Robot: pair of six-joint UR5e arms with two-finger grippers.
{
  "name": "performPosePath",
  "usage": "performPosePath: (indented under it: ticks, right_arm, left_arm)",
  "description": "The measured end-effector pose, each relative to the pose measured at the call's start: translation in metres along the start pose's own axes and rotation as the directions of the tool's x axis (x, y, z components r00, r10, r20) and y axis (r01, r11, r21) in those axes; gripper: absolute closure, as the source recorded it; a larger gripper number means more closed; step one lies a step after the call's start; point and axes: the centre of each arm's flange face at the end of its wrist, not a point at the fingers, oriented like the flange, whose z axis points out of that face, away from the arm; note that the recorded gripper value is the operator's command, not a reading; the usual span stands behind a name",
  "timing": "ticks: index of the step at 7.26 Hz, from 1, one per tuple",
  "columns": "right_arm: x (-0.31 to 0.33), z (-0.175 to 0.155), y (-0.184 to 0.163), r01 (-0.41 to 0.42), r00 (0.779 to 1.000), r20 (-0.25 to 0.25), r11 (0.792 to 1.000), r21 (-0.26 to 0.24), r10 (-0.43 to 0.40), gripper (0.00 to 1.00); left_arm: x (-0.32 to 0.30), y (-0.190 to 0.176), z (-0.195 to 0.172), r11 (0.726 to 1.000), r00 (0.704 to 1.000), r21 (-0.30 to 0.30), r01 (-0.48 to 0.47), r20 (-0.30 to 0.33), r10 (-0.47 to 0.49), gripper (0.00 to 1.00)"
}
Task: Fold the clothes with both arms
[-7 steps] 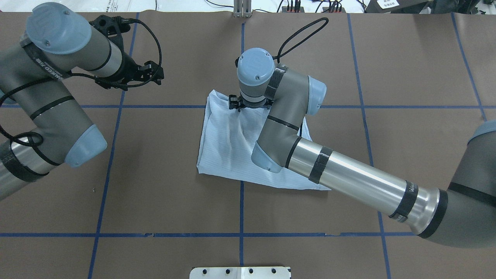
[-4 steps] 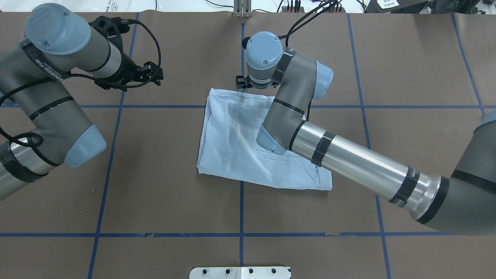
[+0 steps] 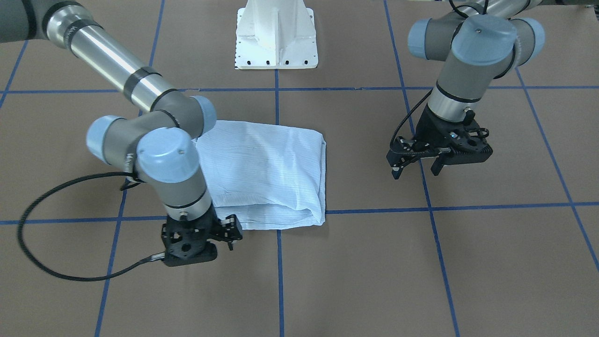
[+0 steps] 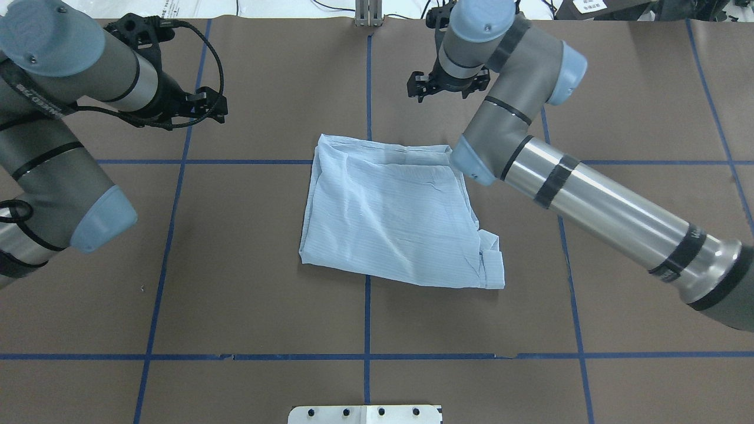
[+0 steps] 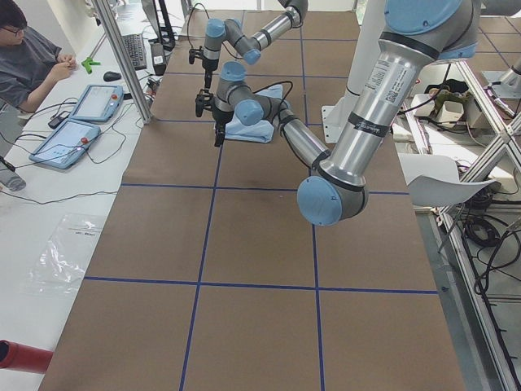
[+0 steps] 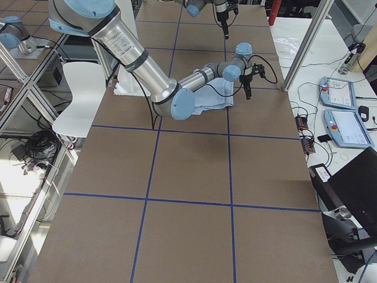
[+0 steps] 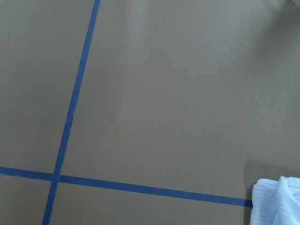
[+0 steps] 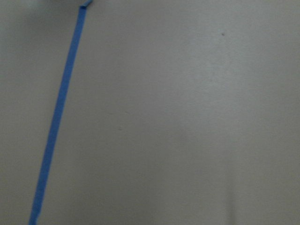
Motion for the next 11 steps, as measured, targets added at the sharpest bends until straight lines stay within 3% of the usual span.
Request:
performPosePath:
  ticks: [3,4,6,7,9,11]
  right_arm:
    - [0.183,-0.058,0.012,0.142,0.990,0.002,0.987,-0.075,-0.143,0.00]
    - [0.240,-0.071,0.030,0.186,0.983,0.010,0.978,-0.095,-0.186,0.00]
    - [0.350,-0.097,0.081,0.257,0.966,0.015,0.958,-0.126,-0.257,0.00]
    - [0.405,-0.113,0.111,0.263,0.965,0.030,0.954,-0.142,-0.261,0.00]
    - [0.490,-0.123,0.177,0.186,0.982,0.060,0.964,-0.189,-0.178,0.00]
    - [0.528,-0.130,0.204,0.124,0.992,0.048,0.972,-0.199,-0.116,0.00]
  left_arm:
    - [-0.130,-0.020,-0.039,0.985,0.984,-0.023,-0.169,0.047,0.170,0.00]
    - [-0.190,-0.029,-0.056,0.970,0.967,-0.036,-0.242,0.074,0.244,0.00]
    - [-0.313,-0.034,-0.090,0.912,0.901,-0.070,-0.404,0.142,0.410,0.00]
    - [-0.368,-0.024,-0.104,0.888,0.872,-0.096,-0.449,0.169,0.460,0.00]
    - [-0.435,0.010,-0.105,0.882,0.863,-0.140,-0.450,0.186,0.470,0.00]
    - [-0.466,0.018,-0.088,0.879,0.858,-0.137,-0.456,0.193,0.476,0.00]
